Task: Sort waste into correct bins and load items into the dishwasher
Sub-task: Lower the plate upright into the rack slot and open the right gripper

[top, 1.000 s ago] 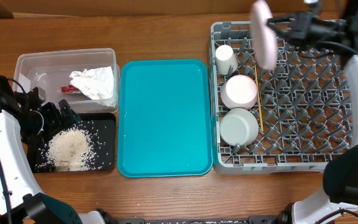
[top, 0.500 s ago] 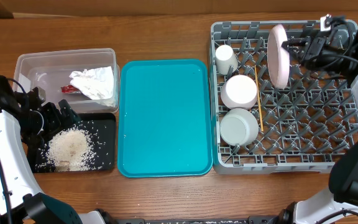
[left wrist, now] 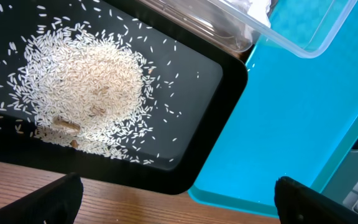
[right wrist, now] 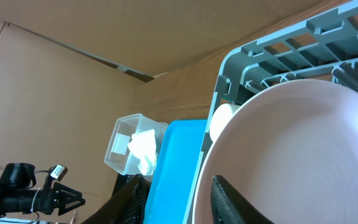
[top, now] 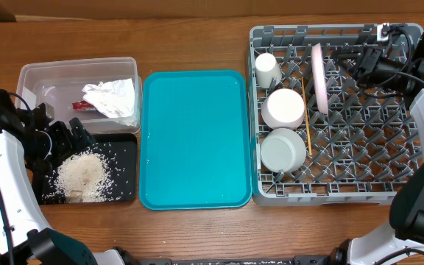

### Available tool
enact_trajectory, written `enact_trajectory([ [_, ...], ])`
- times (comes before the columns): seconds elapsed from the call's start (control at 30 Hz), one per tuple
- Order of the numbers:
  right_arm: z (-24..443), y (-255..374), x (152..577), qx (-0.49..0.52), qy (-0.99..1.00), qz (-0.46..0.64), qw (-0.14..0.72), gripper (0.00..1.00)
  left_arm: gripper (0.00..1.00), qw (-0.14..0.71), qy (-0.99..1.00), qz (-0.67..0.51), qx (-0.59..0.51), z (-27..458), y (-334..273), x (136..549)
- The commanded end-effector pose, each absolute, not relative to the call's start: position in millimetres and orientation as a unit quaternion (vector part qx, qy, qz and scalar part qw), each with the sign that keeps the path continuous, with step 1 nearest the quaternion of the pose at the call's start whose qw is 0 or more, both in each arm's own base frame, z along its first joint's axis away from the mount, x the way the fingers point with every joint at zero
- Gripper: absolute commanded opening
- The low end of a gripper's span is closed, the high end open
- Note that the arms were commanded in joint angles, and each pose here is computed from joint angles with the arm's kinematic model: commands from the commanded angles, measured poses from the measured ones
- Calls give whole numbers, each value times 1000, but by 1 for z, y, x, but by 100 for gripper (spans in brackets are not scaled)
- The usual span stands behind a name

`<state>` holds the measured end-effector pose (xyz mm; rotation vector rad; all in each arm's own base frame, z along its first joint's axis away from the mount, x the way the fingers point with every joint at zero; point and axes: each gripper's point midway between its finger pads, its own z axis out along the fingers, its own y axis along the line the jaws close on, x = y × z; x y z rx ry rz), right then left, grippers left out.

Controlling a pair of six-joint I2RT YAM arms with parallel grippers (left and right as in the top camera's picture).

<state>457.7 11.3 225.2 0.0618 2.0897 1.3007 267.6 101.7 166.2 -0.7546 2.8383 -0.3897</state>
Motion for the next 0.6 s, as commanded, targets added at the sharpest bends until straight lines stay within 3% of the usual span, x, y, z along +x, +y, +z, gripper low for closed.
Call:
enact_trajectory([
  [0.0,226,10,458,20,798,499,338,41,100,101,957,-128,-241,173,101,272],
  [0.2,244,6,467,-4,791,488,369,42,100,101,957,-128,-241,173,101,272],
  [0.4,296,8,473,-32,785,460,413,42,100,101,957,-128,-241,173,101,272],
  [0.57,312,-8,484,43,841,305,446,41,100,101,957,-128,-241,173,101,272],
])
